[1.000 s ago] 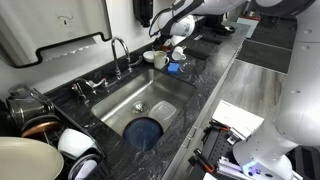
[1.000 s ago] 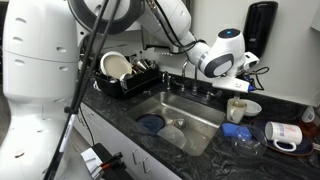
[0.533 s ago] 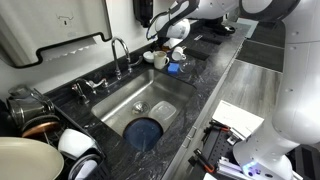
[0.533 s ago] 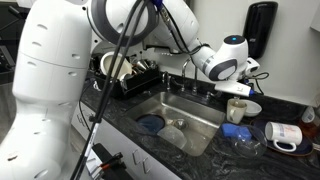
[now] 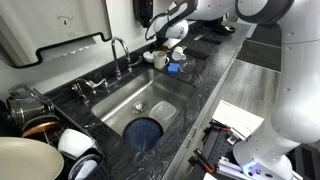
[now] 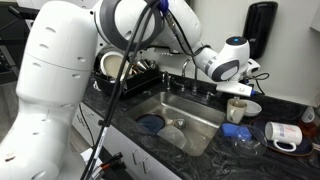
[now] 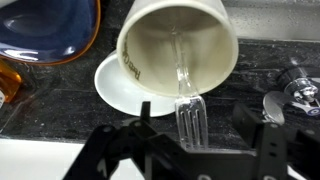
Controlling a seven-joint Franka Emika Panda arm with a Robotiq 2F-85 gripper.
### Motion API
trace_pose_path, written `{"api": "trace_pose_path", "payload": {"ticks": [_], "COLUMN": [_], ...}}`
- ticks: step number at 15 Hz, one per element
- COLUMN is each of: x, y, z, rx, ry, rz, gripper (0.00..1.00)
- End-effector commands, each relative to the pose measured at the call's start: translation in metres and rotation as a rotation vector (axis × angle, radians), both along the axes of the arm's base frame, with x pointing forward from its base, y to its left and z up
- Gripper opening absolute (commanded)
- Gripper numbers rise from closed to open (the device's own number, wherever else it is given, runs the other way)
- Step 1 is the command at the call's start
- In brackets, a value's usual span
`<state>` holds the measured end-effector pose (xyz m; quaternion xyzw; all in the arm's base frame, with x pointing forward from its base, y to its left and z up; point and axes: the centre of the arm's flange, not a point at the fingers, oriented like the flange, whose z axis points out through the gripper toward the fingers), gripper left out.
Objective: Remove the clear fork from the mug and put it in the sink.
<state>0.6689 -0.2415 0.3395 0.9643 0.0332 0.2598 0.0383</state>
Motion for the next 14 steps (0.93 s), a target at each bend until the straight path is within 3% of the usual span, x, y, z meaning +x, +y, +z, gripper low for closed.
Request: {"api": "trace_pose_path", "payload": {"ticks": [1,8,10,14], "x": [0.010,0.013,0.013,0.009], "y": [-0.007,0.004,0.007,0.004], "z": [-0.004,-0.007,-0.007,-0.001], "rx": [0.003,0.015,0.017,0.011], "ry": [0.017,0.030,0.030,0.016], "rz": [0.013,0.040,0.045,0.031], "gripper": [0.53,0.05,0.00,0.01]}}
